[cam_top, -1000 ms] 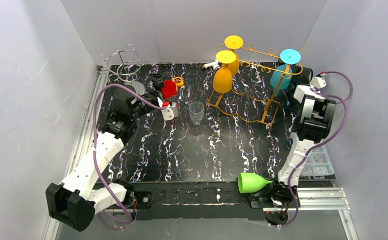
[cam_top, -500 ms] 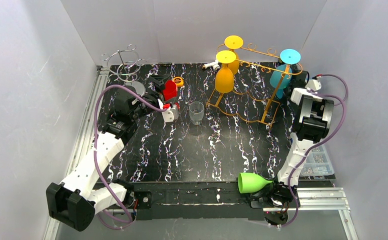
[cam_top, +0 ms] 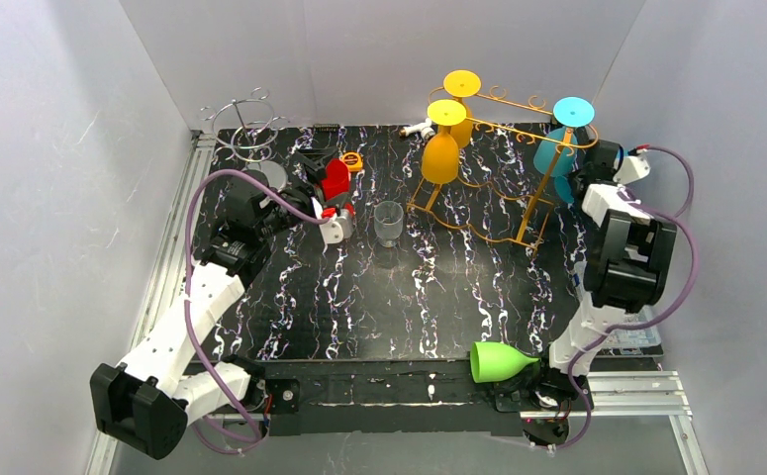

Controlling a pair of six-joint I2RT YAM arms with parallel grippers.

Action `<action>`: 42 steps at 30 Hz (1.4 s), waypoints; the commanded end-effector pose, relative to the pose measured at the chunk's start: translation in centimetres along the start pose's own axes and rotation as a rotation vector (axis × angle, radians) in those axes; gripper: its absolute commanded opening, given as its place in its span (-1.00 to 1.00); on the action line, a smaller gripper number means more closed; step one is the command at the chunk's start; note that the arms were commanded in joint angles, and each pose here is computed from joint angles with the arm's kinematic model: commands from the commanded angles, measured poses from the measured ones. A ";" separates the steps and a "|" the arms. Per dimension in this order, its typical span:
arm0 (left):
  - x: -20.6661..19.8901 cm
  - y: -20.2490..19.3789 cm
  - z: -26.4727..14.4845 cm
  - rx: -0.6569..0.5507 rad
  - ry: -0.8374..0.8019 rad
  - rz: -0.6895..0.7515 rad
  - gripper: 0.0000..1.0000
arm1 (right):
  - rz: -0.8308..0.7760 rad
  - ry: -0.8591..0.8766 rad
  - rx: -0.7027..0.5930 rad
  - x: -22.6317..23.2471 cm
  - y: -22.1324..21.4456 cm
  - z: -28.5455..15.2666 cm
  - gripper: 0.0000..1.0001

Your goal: Place the wine glass upside down on the wine glass rack

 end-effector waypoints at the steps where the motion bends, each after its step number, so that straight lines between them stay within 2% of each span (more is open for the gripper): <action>1: 0.2 0.9 -0.7 -0.030 0.007 0.017 0.99 | -0.027 -0.043 -0.163 -0.9 4.2 -3.2 -0.90; 9: 0.3 1.3 -1.1 -0.035 0.015 0.004 0.99 | -0.077 -0.063 -0.161 -3.2 4.1 -8.1 -0.92; 13: 0.7 1.8 -1.3 -0.041 0.030 -0.055 0.99 | -0.075 -0.004 -0.103 -4.2 3.3 -11.7 -0.93; 19: 1.2 3.6 -2.3 -0.093 0.021 -0.121 0.99 | -0.146 0.044 -0.016 -6.5 -0.3 -19.2 -0.95; 24: 0.7 4.8 -3.3 -0.136 -0.041 -0.129 0.99 | -0.147 0.184 0.021 -8.6 -1.6 -26.3 -0.97; 29: 0.4 5.6 -3.7 -0.180 -0.059 -0.135 0.99 | -0.221 0.374 0.134 -10.8 -1.9 -33.7 -0.97; 32: 1.1 6.1 -3.8 -0.215 -0.032 -0.063 0.99 | -0.299 0.540 0.269 -10.7 -2.3 -37.0 -0.97; 34: 1.6 6.4 -3.8 -0.223 -0.022 -0.032 0.99 | -0.353 0.682 0.345 -10.5 -2.7 -38.5 -0.97; 37: 2.4 6.9 -3.9 -0.237 -0.013 0.000 0.99 | -0.428 0.904 0.392 -9.7 -2.9 -39.8 -0.97; 39: 2.8 7.2 -3.8 -0.256 -0.016 0.050 0.99 | -0.437 0.982 0.429 -8.9 -2.8 -40.1 -0.97; 42: 2.7 7.3 -3.2 -0.300 -0.041 0.210 0.99 | -0.396 1.139 0.448 -7.3 -2.5 -40.6 -0.97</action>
Point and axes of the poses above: each gripper's point midway between its finger pads, its own z axis out along the fingers, its own x axis along the line the jaws close on, y = z × x, the point moved 9 cm from there along -z, back along the fingers, and after that the axes turned 8 degrees about -z, right-handed, at the moved point
